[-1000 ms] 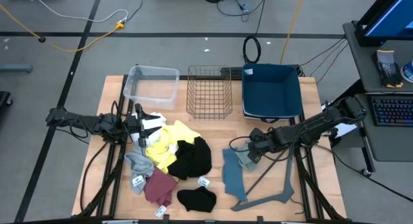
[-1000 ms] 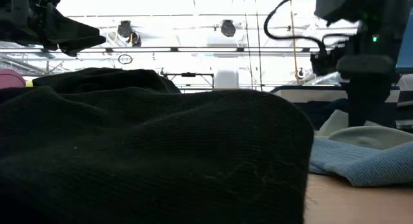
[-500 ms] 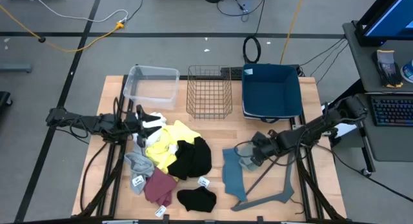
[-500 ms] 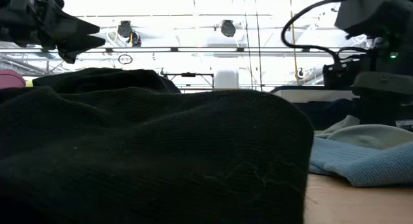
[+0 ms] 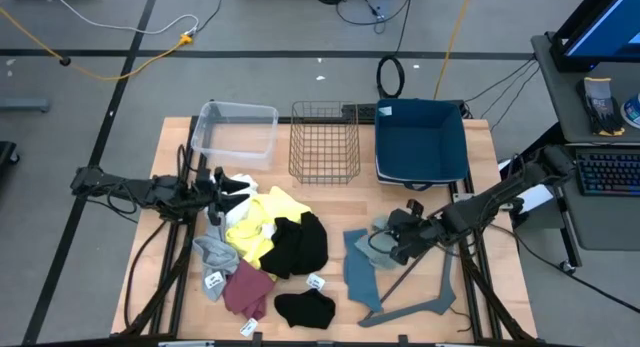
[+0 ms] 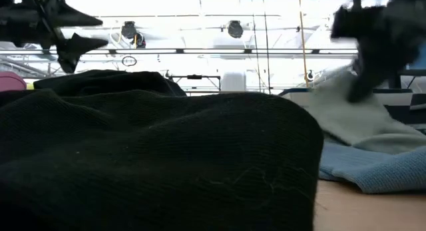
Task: Pick & Place Cloths
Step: Put the gray sock into the transparent container
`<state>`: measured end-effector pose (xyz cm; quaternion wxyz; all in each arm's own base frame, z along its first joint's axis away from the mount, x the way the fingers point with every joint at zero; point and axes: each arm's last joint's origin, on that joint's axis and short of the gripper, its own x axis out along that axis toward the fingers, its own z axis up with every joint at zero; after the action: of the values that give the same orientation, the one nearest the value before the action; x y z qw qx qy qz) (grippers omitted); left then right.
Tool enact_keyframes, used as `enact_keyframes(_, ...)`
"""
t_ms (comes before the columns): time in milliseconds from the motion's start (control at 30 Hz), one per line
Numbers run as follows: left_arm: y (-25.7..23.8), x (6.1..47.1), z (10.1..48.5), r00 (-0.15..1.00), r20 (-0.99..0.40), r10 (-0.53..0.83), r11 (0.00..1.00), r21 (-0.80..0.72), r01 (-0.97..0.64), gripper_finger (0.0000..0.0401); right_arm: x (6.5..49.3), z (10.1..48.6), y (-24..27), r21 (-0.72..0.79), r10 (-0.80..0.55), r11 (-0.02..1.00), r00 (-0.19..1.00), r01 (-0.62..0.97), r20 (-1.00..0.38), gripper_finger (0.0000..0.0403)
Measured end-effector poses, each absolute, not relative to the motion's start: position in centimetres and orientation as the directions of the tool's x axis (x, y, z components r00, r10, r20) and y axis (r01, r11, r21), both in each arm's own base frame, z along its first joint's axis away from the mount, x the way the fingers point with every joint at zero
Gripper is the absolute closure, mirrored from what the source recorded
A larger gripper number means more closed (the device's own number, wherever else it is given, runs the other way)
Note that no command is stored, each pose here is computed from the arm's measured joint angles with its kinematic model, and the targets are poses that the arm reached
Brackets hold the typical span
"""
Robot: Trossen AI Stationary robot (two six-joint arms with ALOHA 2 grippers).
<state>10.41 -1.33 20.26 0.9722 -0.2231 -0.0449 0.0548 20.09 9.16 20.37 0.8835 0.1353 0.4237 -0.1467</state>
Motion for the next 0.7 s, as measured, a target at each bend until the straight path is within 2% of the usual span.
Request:
enact_keyframes(133, -1.8, 10.8, 21.4, 0.984, 0.17, 0.048, 0.898, -0.438, 0.032, 0.0192, 21.7, 23.9, 9.8, 0.082, -0.146, 0.961, 0.735, 0.265, -0.662, 0.0397)
enact_keyframes(367, -3.0, 12.2, 22.3, 0.96, 0.28, -0.026, 0.927, -0.354, 0.128, 0.0192, 24.2, 29.2, 10.6, -0.04, -0.084, 0.996, 0.94, 0.075, -0.33, 0.0397)
enact_keyframes(600, -4.1, 13.8, 22.6, 0.932, 0.36, -0.052, 0.953, -0.262, 0.155, 0.0192, 26.1, 31.1, 9.7, -0.178, -0.113, 0.98, 0.988, 0.093, -0.105, 0.0397)
enact_keyframes(700, -4.4, 14.9, 23.0, 0.931, 0.361, -0.052, 0.963, -0.23, 0.143, 0.0192, 27.4, 31.3, 8.9, -0.184, -0.069, 0.981, 0.997, 0.062, -0.032, 0.0397)
